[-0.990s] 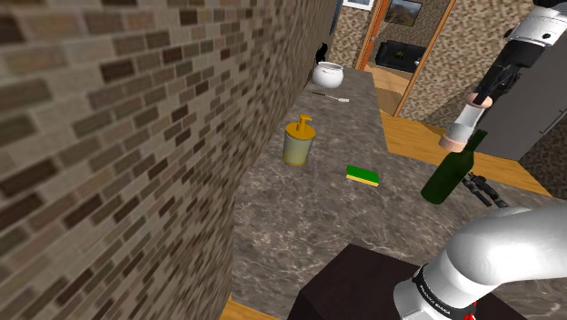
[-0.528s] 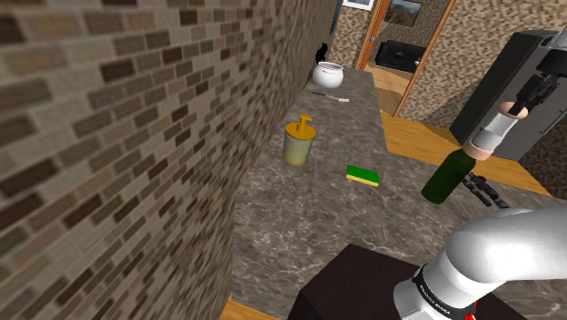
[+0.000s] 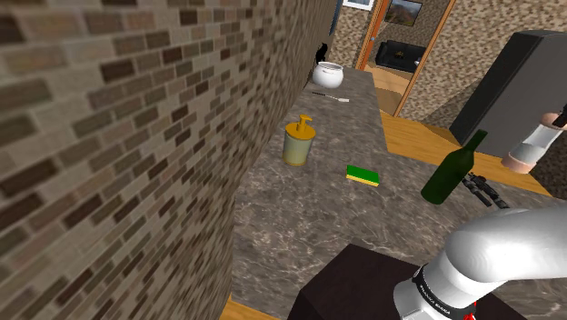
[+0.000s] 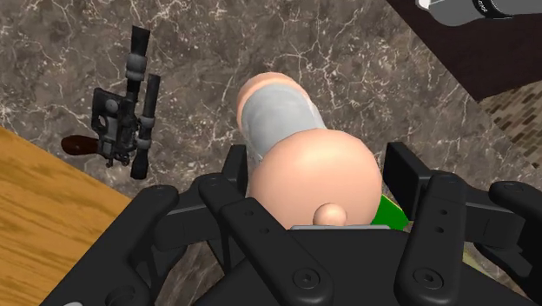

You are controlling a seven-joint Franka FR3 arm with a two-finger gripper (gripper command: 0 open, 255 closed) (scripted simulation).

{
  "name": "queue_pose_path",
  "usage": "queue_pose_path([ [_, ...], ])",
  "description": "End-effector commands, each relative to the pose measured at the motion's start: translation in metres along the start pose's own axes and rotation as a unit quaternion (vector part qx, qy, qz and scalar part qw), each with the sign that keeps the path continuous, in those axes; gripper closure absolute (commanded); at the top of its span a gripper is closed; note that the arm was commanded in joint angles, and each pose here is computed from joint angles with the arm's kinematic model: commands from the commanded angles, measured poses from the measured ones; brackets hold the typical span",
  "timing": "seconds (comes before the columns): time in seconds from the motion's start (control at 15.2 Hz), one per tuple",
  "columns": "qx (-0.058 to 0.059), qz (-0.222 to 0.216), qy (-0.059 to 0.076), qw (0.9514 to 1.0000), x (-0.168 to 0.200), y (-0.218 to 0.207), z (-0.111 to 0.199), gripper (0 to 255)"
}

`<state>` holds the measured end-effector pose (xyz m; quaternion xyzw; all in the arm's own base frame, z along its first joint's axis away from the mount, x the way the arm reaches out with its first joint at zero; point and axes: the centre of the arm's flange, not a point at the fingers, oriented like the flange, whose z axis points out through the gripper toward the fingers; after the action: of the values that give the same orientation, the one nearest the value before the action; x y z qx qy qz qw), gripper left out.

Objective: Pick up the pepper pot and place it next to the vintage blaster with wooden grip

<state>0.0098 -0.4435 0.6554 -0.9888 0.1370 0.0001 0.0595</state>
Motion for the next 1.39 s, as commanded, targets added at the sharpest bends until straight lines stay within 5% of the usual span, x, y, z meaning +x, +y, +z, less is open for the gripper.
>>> queue_pose_path([
  [0.0,0.000,-0.001,0.000,1.0000,-0.019,0.017,-0.003,255],
  [0.99,0.000,-0.001,0.000,1.0000,-0.170,0.150,-0.017,255],
  [1.32,0.000,-0.001,0.000,1.0000,-0.169,0.153,0.010,255],
])
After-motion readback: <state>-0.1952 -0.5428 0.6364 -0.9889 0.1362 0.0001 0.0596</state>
